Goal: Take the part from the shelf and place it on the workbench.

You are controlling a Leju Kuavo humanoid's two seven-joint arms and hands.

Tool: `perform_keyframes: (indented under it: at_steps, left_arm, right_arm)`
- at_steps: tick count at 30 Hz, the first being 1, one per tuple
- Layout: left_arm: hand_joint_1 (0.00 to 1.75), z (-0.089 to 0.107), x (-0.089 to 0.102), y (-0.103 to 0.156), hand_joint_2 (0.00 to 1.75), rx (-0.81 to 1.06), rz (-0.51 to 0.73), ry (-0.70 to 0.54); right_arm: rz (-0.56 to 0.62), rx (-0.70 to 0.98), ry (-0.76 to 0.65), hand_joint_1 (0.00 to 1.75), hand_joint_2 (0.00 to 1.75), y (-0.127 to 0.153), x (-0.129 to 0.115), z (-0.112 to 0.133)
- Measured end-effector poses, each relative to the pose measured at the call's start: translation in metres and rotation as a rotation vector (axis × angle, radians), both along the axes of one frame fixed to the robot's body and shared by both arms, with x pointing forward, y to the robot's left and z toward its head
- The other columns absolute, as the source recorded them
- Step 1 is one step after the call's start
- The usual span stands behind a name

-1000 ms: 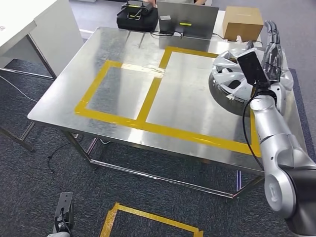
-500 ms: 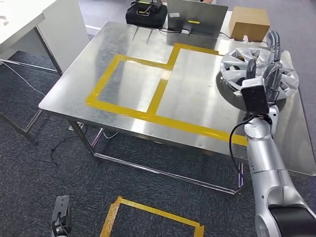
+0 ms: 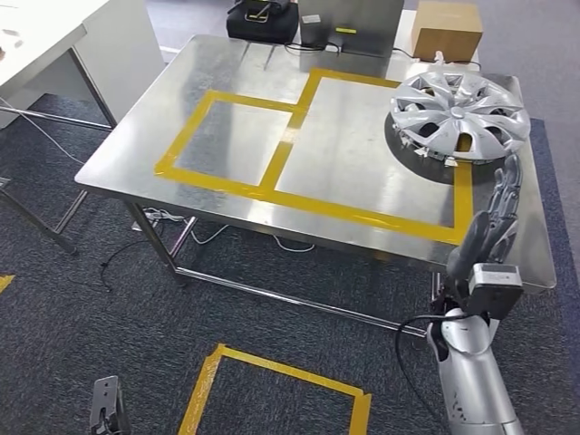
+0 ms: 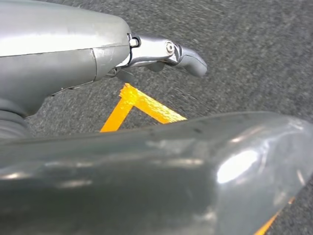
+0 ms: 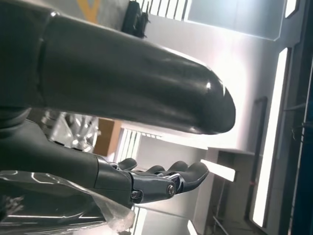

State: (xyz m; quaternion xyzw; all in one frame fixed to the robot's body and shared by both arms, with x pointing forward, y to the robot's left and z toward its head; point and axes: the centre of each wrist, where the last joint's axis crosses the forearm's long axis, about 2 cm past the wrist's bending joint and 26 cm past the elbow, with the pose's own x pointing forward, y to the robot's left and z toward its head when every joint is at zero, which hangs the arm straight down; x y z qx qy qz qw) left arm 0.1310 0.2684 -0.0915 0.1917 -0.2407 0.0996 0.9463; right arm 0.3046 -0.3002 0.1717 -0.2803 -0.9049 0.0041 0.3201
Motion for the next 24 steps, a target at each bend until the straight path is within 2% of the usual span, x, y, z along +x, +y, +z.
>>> perform_keyframes:
  at_steps: [10, 15, 18, 21, 24]
  left_arm:
    - [0.0, -0.003, -0.013, -0.006, 0.0, -0.019, 0.052, 0.009]
    - [0.0, -0.004, -0.017, -0.007, 0.0, -0.027, 0.059, 0.016]
    - [0.0, -0.004, -0.017, -0.008, 0.0, -0.033, 0.063, 0.017]
    - [0.0, -0.005, -0.02, -0.008, 0.0, -0.036, 0.067, 0.022]
    - [0.0, -0.006, -0.026, -0.008, 0.0, -0.032, 0.071, 0.034]
  right_arm:
    - [0.056, 0.064, 0.187, 0.0, 0.0, 0.006, -0.056, -0.058]
    - [0.069, 0.103, 0.254, 0.0, 0.0, 0.01, -0.064, -0.071]
    - [0.139, 0.166, 0.349, 0.0, 0.0, 0.012, -0.064, -0.081]
    - [0.171, 0.225, 0.469, 0.0, 0.0, 0.015, -0.067, -0.112]
    - [0.109, 0.344, 0.631, 0.0, 0.0, 0.015, -0.076, -0.155]
